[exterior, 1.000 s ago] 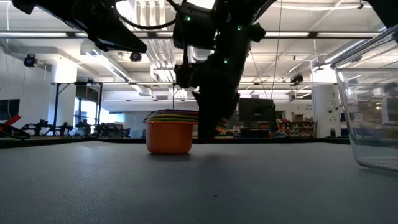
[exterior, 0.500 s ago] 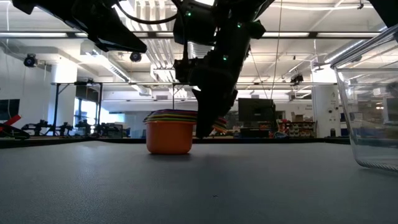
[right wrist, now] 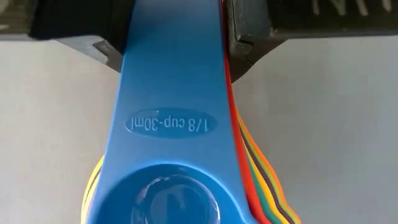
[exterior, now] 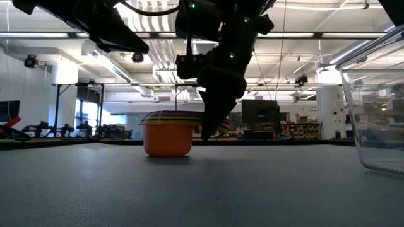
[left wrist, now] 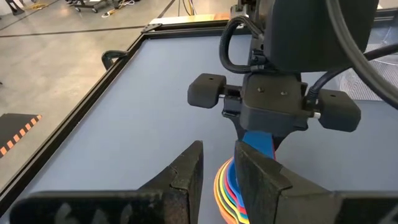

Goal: Nest measuring cups in basket
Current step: Put the stacked measuring cups into the transparent bin

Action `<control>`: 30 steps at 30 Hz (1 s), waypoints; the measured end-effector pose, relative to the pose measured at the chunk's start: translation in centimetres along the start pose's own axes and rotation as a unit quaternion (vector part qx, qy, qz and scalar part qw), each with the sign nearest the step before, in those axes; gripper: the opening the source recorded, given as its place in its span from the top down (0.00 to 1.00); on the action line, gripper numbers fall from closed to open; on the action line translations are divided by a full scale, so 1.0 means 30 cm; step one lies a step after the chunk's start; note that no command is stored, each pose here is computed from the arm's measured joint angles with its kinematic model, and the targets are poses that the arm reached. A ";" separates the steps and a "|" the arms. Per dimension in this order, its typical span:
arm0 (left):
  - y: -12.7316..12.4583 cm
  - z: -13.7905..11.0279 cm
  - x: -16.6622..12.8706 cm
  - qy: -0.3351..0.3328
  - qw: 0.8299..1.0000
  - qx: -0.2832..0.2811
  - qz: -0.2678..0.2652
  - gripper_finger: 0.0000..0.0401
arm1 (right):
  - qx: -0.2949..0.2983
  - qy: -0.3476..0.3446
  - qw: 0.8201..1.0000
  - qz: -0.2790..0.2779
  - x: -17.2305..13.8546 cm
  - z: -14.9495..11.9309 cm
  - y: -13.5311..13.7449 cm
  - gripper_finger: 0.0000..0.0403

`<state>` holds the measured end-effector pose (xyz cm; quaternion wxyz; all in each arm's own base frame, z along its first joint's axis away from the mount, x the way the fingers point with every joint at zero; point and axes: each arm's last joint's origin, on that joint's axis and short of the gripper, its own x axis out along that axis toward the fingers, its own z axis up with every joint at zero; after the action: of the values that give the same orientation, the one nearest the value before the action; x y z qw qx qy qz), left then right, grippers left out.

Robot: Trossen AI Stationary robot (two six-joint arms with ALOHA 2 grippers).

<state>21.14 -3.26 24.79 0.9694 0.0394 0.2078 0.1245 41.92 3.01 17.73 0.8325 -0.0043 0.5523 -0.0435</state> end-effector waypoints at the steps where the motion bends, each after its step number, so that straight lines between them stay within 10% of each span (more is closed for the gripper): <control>1: 0.000 0.000 0.000 0.000 1.000 0.000 0.000 0.81 | -0.001 0.000 1.000 0.001 0.000 0.000 0.001 0.67; 19: 0.000 -0.001 0.000 0.001 1.000 0.001 0.000 0.81 | 0.025 -0.074 0.997 0.016 -0.358 -0.021 -0.001 0.67; 30: 0.000 -0.003 0.000 0.005 1.000 0.001 0.000 0.81 | 0.054 -0.095 0.993 0.038 -0.515 -0.251 0.090 0.67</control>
<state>21.10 -3.25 24.70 0.9683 0.0400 0.2125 0.1248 29.22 7.20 28.85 0.8812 0.0580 0.4674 -0.0411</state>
